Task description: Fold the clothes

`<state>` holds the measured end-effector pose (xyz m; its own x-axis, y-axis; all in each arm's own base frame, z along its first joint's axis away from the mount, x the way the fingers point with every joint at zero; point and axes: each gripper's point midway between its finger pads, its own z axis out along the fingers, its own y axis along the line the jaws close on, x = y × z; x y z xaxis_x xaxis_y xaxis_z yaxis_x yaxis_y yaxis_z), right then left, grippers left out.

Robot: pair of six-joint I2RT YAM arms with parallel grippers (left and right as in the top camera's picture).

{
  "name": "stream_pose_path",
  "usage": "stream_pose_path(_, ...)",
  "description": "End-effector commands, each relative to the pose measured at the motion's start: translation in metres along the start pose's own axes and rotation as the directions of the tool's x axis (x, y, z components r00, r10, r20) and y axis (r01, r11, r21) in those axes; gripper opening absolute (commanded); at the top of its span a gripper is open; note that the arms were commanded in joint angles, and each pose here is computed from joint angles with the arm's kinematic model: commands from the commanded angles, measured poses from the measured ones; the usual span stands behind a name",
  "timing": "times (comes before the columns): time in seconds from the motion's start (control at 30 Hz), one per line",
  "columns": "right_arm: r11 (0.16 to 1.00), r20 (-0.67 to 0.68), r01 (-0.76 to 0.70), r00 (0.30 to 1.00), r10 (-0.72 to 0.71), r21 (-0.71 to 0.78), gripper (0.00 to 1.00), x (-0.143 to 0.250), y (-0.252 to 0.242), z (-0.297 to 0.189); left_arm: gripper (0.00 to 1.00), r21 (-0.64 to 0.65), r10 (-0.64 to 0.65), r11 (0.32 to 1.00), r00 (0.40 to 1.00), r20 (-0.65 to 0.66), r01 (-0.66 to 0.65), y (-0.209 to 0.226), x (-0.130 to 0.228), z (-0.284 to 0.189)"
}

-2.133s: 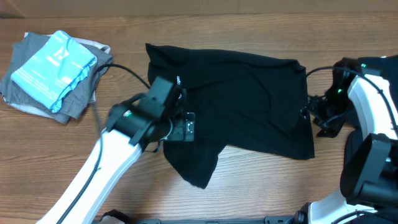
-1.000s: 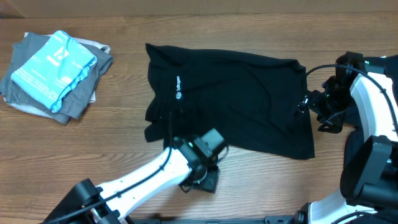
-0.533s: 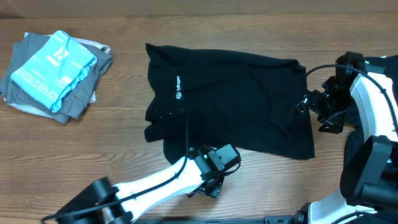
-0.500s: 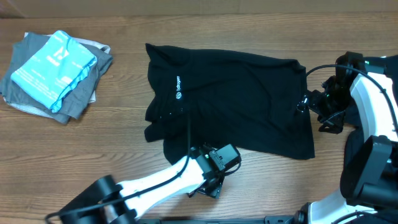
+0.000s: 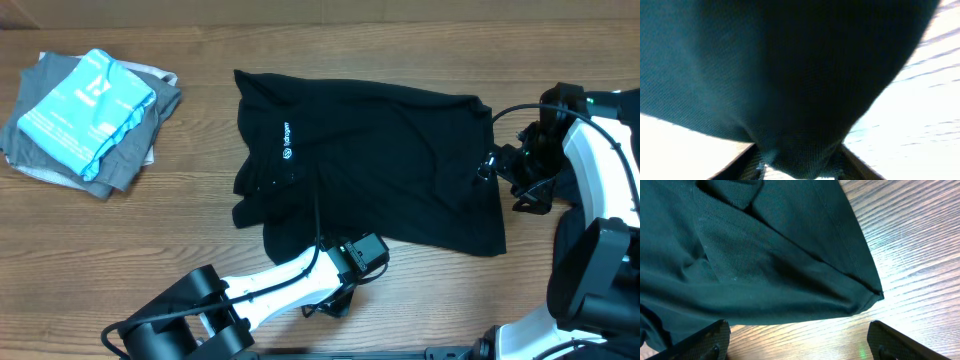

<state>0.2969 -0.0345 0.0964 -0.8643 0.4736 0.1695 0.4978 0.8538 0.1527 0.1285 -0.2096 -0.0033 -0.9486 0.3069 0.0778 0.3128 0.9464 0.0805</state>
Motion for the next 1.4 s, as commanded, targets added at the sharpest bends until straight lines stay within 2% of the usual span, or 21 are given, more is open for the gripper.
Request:
stream_pose_path(0.0,1.000,0.015,0.007,1.000,-0.007,-0.006,0.92,0.001,0.001,-0.003,0.28,-0.097,-0.014,0.995,1.000,-0.001,0.014,0.018,-0.001,-0.001)
stream_pose_path(0.03,1.000,0.015,0.007,1.000,-0.007,-0.006,0.92,0.001,0.001,-0.003,0.21,-0.118,-0.017,0.993,1.000,-0.002,0.017,0.022,-0.002,-0.004)
stream_pose_path(0.07,1.000,0.015,0.007,1.000,-0.007,-0.006,0.92,0.001,0.001,-0.003,0.18,-0.139,-0.020,0.990,1.000,0.000,0.020,0.027,-0.003,-0.008)
stream_pose_path(0.23,1.000,0.015,0.007,1.000,-0.007,-0.007,0.92,0.001,0.001,-0.003,0.17,-0.168,-0.045,0.985,0.998,0.040,0.051,0.034,-0.021,-0.026)
stream_pose_path(0.4,1.000,0.013,0.007,1.000,-0.007,-0.006,0.92,0.001,0.001,-0.003,0.04,-0.166,-0.094,0.981,0.993,0.066,0.104,0.045,-0.038,-0.034)
stream_pose_path(0.63,1.000,0.015,0.007,1.000,-0.007,-0.007,0.92,0.001,0.001,-0.003,0.04,-0.145,-0.210,0.964,0.973,0.091,0.222,0.070,-0.061,-0.039)
stream_pose_path(0.9,1.000,0.014,0.007,1.000,-0.006,-0.006,0.92,0.001,0.000,-0.003,0.04,-0.073,-0.233,0.965,0.950,0.207,0.253,0.068,-0.096,-0.041)
stream_pose_path(1.03,1.000,0.009,0.005,1.000,-0.005,-0.005,0.92,0.002,0.000,-0.001,0.04,-0.076,-0.254,0.956,0.926,0.279,0.285,0.075,-0.113,-0.044)
stream_pose_path(1.13,1.000,0.006,0.005,1.000,-0.005,-0.004,0.92,0.003,-0.001,0.000,0.09,-0.079,-0.272,0.947,0.909,0.314,0.311,0.082,-0.122,-0.046)
stream_pose_path(1.2,1.000,0.008,0.005,1.000,-0.005,-0.005,0.93,0.002,0.000,0.000,0.19,-0.082,-0.289,0.939,0.894,0.343,0.335,0.090,-0.129,-0.048)
stream_pose_path(1.37,1.000,0.009,0.005,1.000,-0.005,-0.005,0.93,0.002,0.000,0.000,0.52,0.012,-0.346,0.932,0.878,0.329,0.363,0.096,-0.148,-0.062)
